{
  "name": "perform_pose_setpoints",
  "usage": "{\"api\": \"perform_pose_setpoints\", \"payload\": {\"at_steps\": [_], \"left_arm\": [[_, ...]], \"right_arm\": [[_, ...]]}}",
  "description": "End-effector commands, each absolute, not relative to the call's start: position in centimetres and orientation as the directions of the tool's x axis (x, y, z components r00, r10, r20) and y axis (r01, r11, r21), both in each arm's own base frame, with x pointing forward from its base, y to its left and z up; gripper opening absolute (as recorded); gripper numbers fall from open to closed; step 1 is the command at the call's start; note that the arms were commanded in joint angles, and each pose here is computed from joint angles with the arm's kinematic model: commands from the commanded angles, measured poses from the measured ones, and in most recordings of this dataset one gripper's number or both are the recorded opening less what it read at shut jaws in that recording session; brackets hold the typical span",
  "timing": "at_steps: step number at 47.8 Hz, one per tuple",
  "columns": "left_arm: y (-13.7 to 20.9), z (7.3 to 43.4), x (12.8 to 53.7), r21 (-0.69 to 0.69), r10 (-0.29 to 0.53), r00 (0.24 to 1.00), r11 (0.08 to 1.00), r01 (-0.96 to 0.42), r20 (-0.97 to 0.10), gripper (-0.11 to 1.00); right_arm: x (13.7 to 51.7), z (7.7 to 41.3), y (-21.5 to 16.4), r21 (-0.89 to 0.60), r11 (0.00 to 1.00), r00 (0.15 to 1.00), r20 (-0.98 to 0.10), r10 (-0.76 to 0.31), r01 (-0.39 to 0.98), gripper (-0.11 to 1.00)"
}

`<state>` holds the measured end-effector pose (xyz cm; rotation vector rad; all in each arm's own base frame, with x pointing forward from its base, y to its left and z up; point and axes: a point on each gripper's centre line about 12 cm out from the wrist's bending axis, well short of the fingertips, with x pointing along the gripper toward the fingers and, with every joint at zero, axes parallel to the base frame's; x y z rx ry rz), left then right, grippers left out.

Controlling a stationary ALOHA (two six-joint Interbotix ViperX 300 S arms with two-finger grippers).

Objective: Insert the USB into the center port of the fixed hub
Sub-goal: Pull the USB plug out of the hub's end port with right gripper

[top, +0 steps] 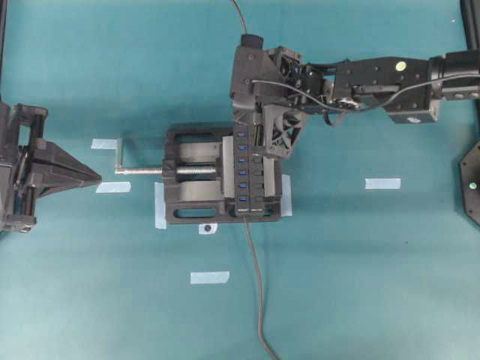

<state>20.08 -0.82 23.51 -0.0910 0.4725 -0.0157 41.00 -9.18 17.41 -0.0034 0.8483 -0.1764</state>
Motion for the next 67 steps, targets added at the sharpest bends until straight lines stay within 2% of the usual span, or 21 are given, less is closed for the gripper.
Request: {"api": "perform_pose_setpoints", "payload": {"at_steps": [1,8,67], "left_arm": [[-0.9,24.0,20.3,-0.090,-0.039,0.896,0.996,-0.001,-0.441,0.00],[-0.9,23.9,20.3,-0.090,-0.039,0.896,0.996,-0.001,-0.443,0.00],[-0.9,23.6,20.2,-0.097,-0.039,0.892,0.995,-0.006,-0.451,0.00]], "right_arm": [[41.2,19.9,-9.2,-0.074,0.984,0.678,-0.716,-0.164,0.160,0.09],[41.0,20.2,-9.1,-0.071,0.985,0.660,-0.734,-0.160,0.160,0.09],[41.0,22.8,-7.0,-0.016,0.988,0.701,-0.703,-0.119,0.151,0.09]]}}
